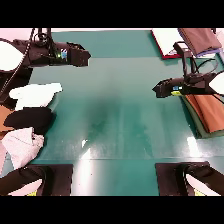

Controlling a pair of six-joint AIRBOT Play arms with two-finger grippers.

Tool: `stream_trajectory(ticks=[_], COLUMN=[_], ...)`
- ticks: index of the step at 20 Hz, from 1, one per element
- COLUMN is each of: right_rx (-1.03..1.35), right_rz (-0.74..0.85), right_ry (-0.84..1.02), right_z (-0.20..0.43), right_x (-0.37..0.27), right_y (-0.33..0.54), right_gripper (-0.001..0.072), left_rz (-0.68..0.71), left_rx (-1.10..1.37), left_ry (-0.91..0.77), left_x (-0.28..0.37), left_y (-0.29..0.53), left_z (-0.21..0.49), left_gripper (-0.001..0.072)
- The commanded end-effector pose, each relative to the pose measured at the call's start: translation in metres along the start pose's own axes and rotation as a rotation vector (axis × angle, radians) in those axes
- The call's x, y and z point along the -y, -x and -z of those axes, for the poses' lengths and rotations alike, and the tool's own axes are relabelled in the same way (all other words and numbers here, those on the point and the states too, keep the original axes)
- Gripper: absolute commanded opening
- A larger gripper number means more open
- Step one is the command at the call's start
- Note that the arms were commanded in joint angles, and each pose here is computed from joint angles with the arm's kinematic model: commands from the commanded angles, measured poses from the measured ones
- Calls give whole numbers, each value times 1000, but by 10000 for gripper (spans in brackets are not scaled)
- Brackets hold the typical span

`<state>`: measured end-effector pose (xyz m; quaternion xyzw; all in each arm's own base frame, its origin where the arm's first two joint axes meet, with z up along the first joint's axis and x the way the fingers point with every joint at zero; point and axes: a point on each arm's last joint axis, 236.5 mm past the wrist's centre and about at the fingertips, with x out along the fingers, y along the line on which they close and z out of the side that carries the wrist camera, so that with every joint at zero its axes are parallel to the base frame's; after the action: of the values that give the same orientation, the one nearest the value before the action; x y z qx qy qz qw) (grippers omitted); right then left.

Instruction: Fold the shirts.

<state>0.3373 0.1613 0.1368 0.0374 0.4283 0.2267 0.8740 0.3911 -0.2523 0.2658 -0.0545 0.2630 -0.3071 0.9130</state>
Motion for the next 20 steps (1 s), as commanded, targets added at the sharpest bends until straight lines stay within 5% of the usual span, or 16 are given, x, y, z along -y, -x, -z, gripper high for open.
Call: stream_trajectory(ticks=[1,14,15,16,17,20], right_rx=[61,61,62,61,58,39], right_rz=[-2,-2,-2,-3,-2,-3], right_ry=[9,9,9,9,9,9], right_z=[-11,-10,-11,-10,-10,-5], right_x=[-3,-4,-4,-4,-4,-4], right_y=[12,13,13,13,13,13], right_gripper=[20,20,20,20,20,19], left_rz=[0,-6,-51,-146,-255,-610], left_rx=[2,53,62,56,37,-68], left_ry=[0,-5,-42,-112,-120,-34], left_x=[0,-1,-12,-35,-65,-181], left_y=[0,1,2,4,10,56], left_z=[-1,-13,-15,-16,-13,7], left_gripper=[24,25,87,464,623,609])
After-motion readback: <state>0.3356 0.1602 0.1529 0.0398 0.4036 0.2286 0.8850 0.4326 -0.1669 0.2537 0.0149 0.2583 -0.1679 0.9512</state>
